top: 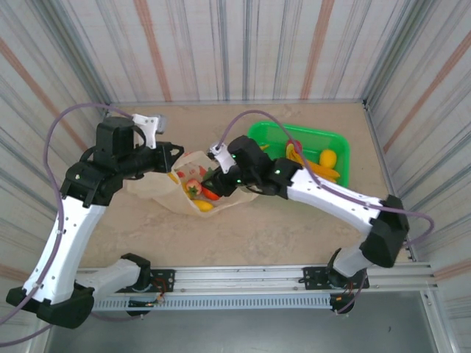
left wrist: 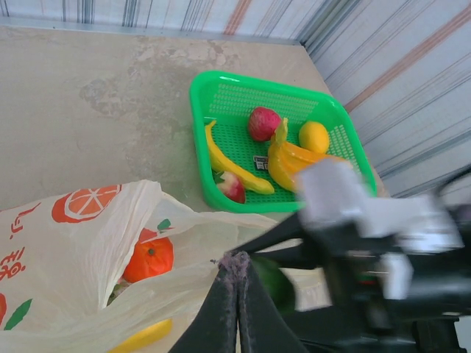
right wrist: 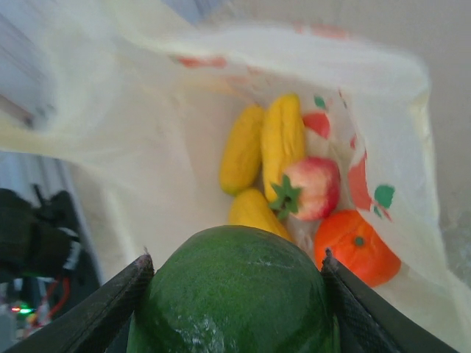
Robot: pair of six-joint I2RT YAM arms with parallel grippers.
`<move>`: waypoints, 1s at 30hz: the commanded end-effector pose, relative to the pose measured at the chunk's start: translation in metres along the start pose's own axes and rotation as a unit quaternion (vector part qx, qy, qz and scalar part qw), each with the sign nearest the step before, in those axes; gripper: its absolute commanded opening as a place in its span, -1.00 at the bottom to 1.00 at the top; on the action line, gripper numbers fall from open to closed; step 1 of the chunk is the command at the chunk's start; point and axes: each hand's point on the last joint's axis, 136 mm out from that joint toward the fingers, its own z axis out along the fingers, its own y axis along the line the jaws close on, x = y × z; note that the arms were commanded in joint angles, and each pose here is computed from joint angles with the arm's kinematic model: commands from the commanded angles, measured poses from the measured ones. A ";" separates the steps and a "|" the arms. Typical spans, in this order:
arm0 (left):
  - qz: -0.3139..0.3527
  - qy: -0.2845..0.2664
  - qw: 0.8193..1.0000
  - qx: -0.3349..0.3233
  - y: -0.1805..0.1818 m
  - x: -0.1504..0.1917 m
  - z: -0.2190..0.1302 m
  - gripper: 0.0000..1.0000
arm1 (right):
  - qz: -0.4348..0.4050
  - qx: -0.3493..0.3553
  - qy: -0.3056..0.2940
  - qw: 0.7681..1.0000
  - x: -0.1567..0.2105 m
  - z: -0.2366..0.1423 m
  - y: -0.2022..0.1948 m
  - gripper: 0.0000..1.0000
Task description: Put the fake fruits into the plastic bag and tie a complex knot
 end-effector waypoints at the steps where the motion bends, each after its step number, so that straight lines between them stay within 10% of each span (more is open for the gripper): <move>1: 0.005 -0.007 1.000 0.013 -0.009 0.000 -0.010 -1.00 | 0.023 0.052 -0.003 0.998 -0.014 0.030 -0.012 0.02; 8: 0.011 -0.013 1.000 0.008 -0.010 -0.001 -0.015 -1.00 | 0.037 0.054 -0.004 0.998 -0.021 0.089 -0.015 0.05; 14: 0.013 -0.011 1.000 0.000 -0.007 0.000 -0.015 -1.00 | 0.052 0.052 -0.007 0.997 -0.023 0.111 -0.016 0.59; 19: 0.013 -0.010 1.000 -0.003 -0.005 0.001 -0.012 -1.00 | 0.046 0.029 -0.008 0.998 -0.021 0.105 -0.010 0.63; 30: 0.012 -0.004 1.000 -0.004 -0.004 -0.001 -0.006 -1.00 | 0.039 0.015 -0.056 0.998 -0.030 0.024 -0.006 -0.14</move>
